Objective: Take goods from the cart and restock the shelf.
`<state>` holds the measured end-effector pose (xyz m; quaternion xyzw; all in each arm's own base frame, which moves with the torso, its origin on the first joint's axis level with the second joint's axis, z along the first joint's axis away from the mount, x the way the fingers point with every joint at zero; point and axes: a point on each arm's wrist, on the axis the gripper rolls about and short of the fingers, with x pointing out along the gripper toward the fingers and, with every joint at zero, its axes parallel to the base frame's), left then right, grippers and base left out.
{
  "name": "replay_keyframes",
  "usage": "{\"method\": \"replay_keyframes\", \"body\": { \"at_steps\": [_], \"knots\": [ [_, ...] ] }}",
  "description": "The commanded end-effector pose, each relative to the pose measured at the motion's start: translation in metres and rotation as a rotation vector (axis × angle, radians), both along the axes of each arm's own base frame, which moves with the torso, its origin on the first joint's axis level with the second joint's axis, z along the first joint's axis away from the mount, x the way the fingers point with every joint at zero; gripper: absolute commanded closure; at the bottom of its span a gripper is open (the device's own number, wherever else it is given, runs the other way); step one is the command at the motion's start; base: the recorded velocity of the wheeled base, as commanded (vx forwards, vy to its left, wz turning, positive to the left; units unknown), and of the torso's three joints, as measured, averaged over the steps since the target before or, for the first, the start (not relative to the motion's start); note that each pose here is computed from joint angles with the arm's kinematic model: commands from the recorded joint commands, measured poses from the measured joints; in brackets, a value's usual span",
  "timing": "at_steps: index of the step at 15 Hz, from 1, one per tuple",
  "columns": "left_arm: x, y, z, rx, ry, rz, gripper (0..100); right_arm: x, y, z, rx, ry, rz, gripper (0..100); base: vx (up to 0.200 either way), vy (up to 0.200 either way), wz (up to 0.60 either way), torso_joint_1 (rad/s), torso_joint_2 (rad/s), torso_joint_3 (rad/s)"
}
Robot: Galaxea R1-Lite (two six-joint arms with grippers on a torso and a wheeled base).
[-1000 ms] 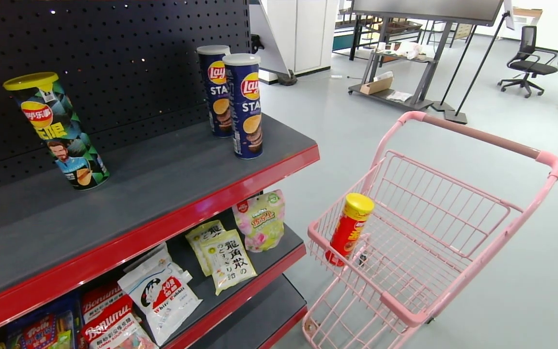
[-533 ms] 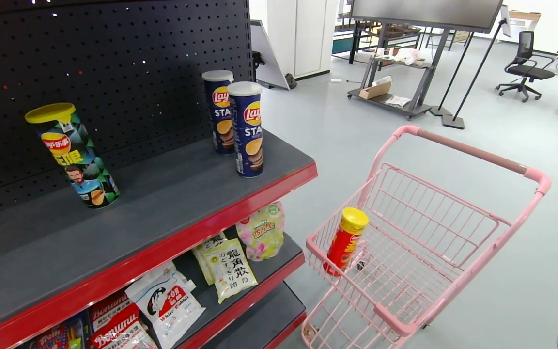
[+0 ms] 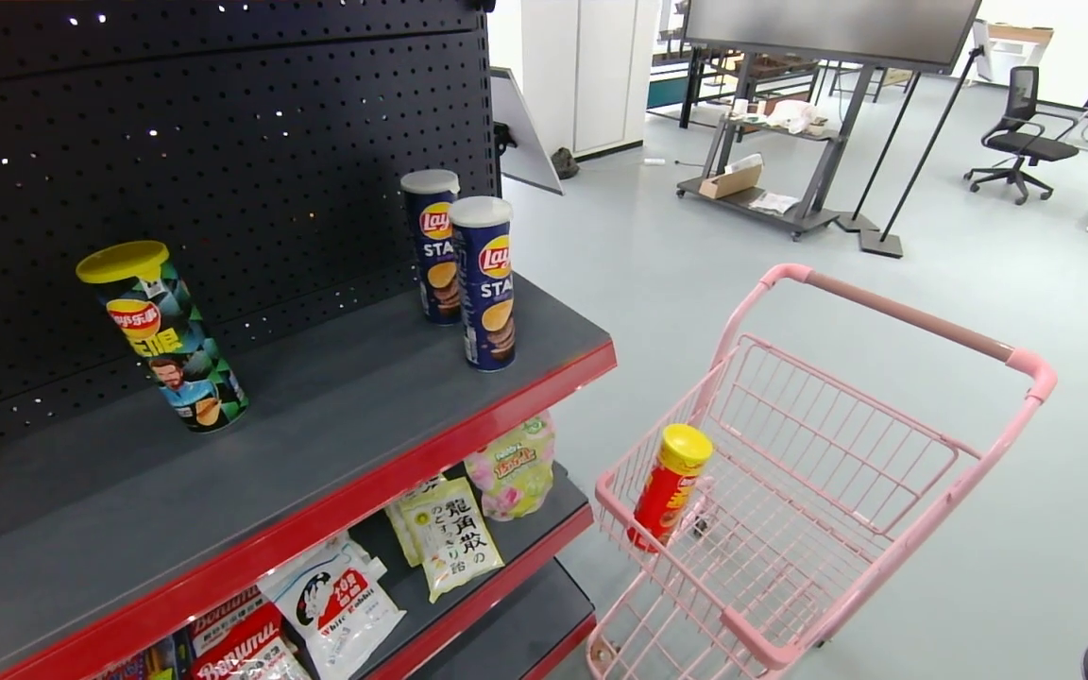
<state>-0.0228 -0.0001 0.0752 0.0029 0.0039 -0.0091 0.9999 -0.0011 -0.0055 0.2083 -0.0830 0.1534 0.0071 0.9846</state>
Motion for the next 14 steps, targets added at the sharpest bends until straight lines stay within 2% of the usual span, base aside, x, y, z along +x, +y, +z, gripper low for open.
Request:
{"method": "replay_keyframes", "body": {
  "at_steps": [1, 5, 14],
  "knots": [
    [0.0, 0.0, 0.0, 0.0, 0.0, 0.0, 0, 0.003, 0.001, 0.001, -0.004, 0.013, -0.001, 100, 0.0, 0.0, 0.0, 0.154, -0.35, -0.207],
    [0.0, 0.0, 0.0, 0.0, 0.0, 0.0, 0, 0.007, 0.001, 0.0, -0.012, 0.028, -0.013, 100, 0.0, 0.0, 0.0, 0.09, -0.21, -0.114],
    [0.0, 0.0, 0.0, -0.001, 0.0, 0.0, 0, -0.004, -0.001, -0.008, -0.009, 0.0, -0.025, 100, 0.0, 0.0, 0.6, 0.007, 0.0, -0.002]
  ]
}}
